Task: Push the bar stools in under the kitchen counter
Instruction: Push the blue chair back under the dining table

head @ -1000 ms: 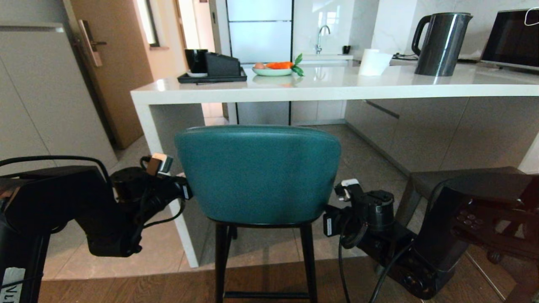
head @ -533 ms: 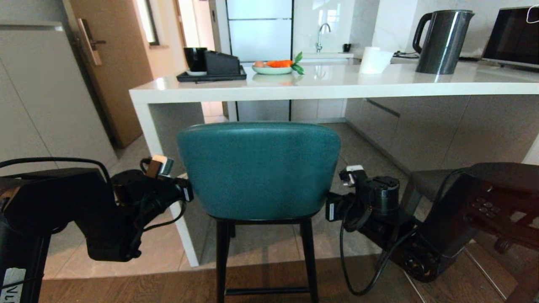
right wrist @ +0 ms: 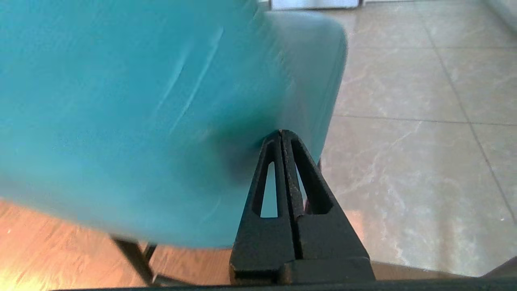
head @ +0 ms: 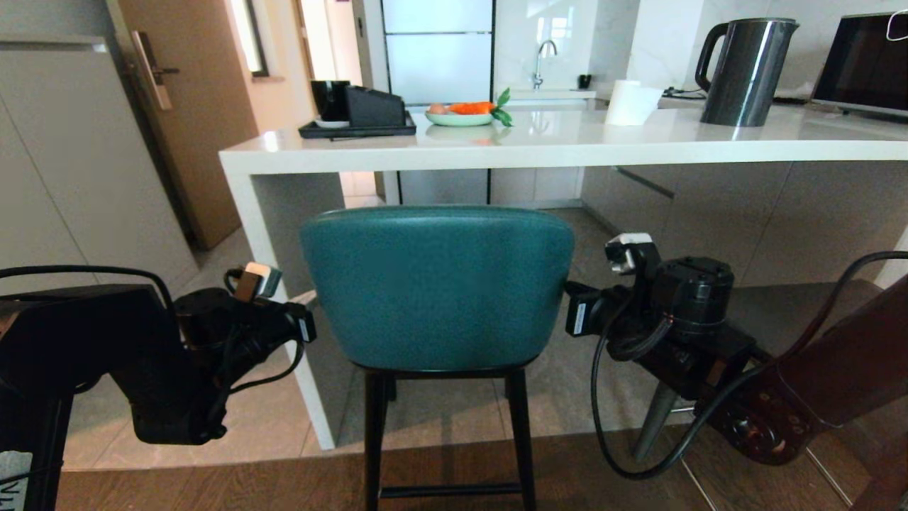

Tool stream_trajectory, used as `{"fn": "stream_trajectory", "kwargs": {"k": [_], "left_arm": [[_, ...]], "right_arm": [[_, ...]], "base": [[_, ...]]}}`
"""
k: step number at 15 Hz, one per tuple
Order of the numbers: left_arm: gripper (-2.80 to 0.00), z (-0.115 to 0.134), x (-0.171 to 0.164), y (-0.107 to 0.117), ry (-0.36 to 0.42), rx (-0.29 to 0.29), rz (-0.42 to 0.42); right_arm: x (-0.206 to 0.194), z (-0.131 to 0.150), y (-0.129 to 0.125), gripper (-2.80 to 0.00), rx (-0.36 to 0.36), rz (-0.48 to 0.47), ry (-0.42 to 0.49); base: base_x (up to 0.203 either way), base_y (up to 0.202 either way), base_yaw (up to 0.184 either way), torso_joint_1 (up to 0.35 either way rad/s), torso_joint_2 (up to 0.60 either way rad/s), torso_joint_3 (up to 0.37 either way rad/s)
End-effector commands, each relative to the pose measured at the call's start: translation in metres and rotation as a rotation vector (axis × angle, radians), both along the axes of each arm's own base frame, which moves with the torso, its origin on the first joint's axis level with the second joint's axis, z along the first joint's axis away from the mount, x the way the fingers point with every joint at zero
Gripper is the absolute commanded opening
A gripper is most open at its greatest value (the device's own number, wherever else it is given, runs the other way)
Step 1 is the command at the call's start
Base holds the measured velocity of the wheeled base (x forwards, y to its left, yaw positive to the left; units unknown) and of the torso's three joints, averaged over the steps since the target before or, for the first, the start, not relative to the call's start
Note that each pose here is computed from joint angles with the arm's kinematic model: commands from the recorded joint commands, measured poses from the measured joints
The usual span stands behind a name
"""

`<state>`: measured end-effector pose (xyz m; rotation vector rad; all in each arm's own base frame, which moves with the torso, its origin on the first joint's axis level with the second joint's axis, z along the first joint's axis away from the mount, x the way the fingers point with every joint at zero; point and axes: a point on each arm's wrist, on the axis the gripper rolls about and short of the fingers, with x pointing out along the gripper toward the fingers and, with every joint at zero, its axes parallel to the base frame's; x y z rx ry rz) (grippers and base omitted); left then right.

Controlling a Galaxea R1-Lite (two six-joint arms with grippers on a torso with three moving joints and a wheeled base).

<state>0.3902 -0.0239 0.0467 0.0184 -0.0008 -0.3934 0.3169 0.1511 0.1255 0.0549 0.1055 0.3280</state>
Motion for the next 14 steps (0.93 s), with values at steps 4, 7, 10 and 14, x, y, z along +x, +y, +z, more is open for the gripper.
{"fn": "stream_trajectory", "kwargs": {"k": [4,7,10,14], "left_arm": [[-2.8,0.005,-0.002,-0.003,-0.016,0.0,-0.006],[-2.8,0.005,-0.001,-0.002,-0.019,0.001,0.039],[-2.8,0.006,-0.001,-0.007,-0.024,0.0,0.034],[-2.8,0.005,0.0,-0.012,-0.022,-0.001,0.023]], "right_arm": [[0.02,-0.002,-0.012,-2.8,0.003,-0.058,-0.016],[0.03,-0.009,-0.008,-2.8,0.0,-0.065,-0.014],[0.041,-0.007,0.002,-2.8,0.002,-0.059,-0.046],[0.05,-0.012,0.017,-2.8,0.0,-0.033,-0.058]], "base": [[0.0,0.0,0.0,0.0,0.0,0.0],[0.0,0.0,0.0,0.0,0.0,0.0],[0.0,0.0,0.0,0.0,0.0,0.0],[0.0,0.0,0.0,0.0,0.0,0.0]]}}
